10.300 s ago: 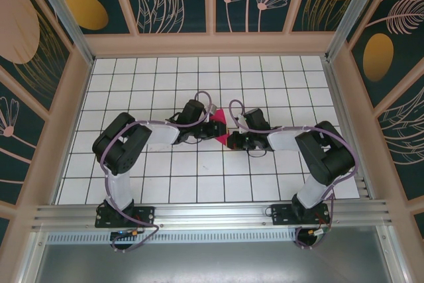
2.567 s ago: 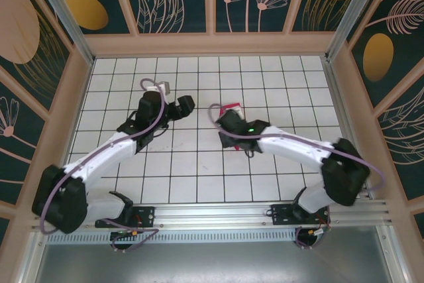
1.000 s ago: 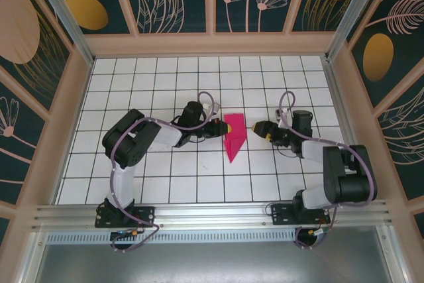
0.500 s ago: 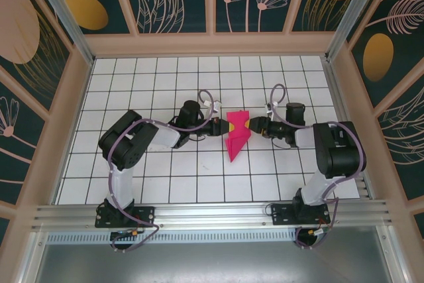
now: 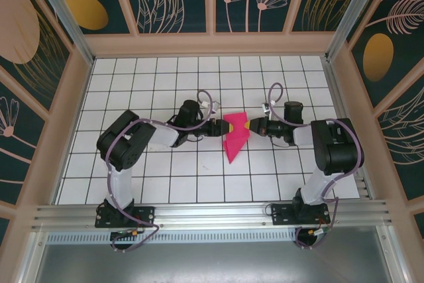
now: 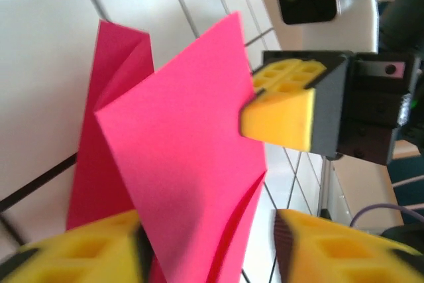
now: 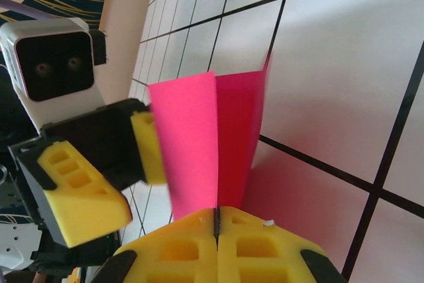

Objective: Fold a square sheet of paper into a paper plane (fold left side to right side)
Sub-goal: Fold the wing for the fifth time at the center of the table.

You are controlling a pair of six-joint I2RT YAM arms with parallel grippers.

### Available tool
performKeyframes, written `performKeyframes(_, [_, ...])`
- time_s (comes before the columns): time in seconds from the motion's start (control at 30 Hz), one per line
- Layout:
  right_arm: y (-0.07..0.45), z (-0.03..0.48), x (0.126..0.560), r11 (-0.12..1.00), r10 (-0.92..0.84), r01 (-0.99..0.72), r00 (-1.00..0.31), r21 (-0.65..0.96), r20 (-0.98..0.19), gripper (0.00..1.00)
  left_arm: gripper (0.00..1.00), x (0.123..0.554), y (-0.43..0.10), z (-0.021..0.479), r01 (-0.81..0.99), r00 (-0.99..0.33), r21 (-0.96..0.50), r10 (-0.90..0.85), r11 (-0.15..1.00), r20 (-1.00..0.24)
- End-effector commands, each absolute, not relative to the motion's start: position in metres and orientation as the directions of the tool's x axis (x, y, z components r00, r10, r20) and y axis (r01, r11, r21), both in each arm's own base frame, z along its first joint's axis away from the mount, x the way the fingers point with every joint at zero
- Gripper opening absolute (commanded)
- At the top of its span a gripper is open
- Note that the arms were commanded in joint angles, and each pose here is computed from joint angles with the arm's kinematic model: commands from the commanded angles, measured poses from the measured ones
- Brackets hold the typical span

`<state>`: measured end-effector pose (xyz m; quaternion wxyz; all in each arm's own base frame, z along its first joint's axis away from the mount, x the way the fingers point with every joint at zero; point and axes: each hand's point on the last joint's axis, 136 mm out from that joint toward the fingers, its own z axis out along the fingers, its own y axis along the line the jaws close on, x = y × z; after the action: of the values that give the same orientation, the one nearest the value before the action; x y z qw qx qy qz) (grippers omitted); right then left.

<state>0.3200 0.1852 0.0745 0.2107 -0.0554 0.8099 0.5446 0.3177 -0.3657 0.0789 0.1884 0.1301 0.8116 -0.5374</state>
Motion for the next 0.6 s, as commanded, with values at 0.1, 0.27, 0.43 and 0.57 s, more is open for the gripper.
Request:
performKeyframes(0.1, [0.190,0.081,0.317,0.428,0.145,-0.310,-0.904,0.849,-0.403,0.04,0.72,0.354,-0.307,0.113,0.436,-0.805,-0.638,-0.042,0.634,-0.592])
performKeyframes(0.27, [0.187,0.082,0.325,0.464,0.212,-0.224,-0.911,0.857,-0.353,0.04,0.72,0.349,-0.273,0.149,0.407,-0.740,-0.520,-0.063,0.751,-0.670])
performKeyframes(0.43, [0.196,0.088,0.330,0.497,0.215,-0.189,-0.919,0.847,-0.331,0.05,0.67,0.314,-0.285,0.157,0.451,-0.728,-0.490,-0.010,0.746,-0.686])
performKeyframes(0.57, [0.207,0.084,0.333,0.552,0.191,-0.154,-0.933,0.819,-0.304,0.06,0.65,0.286,-0.307,0.144,0.471,-0.754,-0.518,0.022,0.714,-0.656])
